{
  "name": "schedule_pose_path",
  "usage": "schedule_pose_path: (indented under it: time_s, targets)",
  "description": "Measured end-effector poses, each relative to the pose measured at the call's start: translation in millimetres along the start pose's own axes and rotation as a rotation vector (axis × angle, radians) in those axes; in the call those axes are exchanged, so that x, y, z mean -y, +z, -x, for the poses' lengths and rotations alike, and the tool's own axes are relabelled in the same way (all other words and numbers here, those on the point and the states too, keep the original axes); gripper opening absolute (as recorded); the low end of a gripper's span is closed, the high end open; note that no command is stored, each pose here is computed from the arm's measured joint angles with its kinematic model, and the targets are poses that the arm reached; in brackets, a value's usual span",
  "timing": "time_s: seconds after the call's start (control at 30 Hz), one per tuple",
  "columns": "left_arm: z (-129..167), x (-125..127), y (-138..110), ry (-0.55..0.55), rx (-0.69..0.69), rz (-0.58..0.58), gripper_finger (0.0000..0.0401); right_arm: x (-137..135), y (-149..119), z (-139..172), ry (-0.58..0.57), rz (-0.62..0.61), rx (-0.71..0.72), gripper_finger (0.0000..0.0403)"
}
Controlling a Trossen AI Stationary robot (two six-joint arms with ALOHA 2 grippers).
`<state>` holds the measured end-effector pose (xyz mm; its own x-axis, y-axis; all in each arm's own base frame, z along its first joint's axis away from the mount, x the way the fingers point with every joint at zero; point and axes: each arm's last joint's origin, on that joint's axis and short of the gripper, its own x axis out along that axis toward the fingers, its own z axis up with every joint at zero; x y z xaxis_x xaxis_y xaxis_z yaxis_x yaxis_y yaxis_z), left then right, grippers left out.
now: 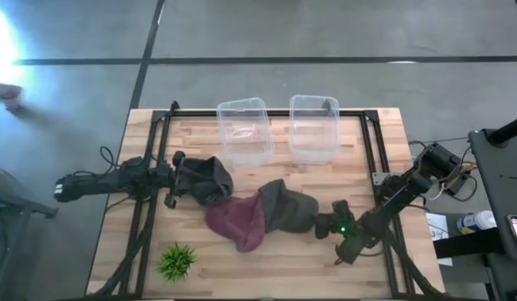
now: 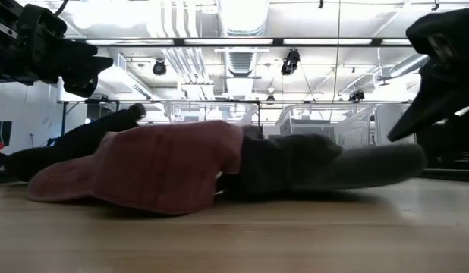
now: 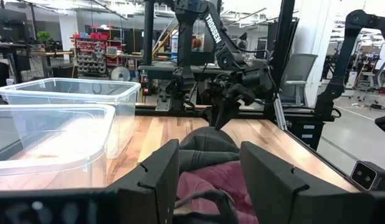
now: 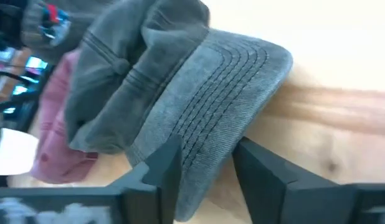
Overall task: Pick & Place hat
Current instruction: Put the right black cap into the right transparent bin
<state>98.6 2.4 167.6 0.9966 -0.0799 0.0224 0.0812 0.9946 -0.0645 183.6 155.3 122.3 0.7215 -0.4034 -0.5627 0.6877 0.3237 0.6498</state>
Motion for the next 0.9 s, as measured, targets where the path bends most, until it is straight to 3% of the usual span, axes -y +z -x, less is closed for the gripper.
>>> schedule_pose_path:
  time_s: [0.23, 0.43, 0.6, 0.9]
  targets:
    - [0.0, 0.0, -0.1, 0.0, -0.001, 0.0, 0.0165, 7.2, -0.8, -4.2, 0.093, -0.011, 0.023, 0.0022]
    - [0.0, 0.0, -0.1, 0.0, -0.001, 0.0, 0.0165, 0.2, 2.6, 1.0, 0.169, 0.011, 0.009, 0.0014]
    - [-0.1, 0.0, -0.1, 0.0, -0.002, 0.0, 0.0165, -21.4, 18.7, 19.0, 0.248, 0.109, 0.007, 0.0013]
    - [-0.1, 0.0, -0.2, 0.0, -0.002, 0.0, 0.0165, -63.7, 88.8, 78.2, 0.431, 0.253, 0.184, 0.0012]
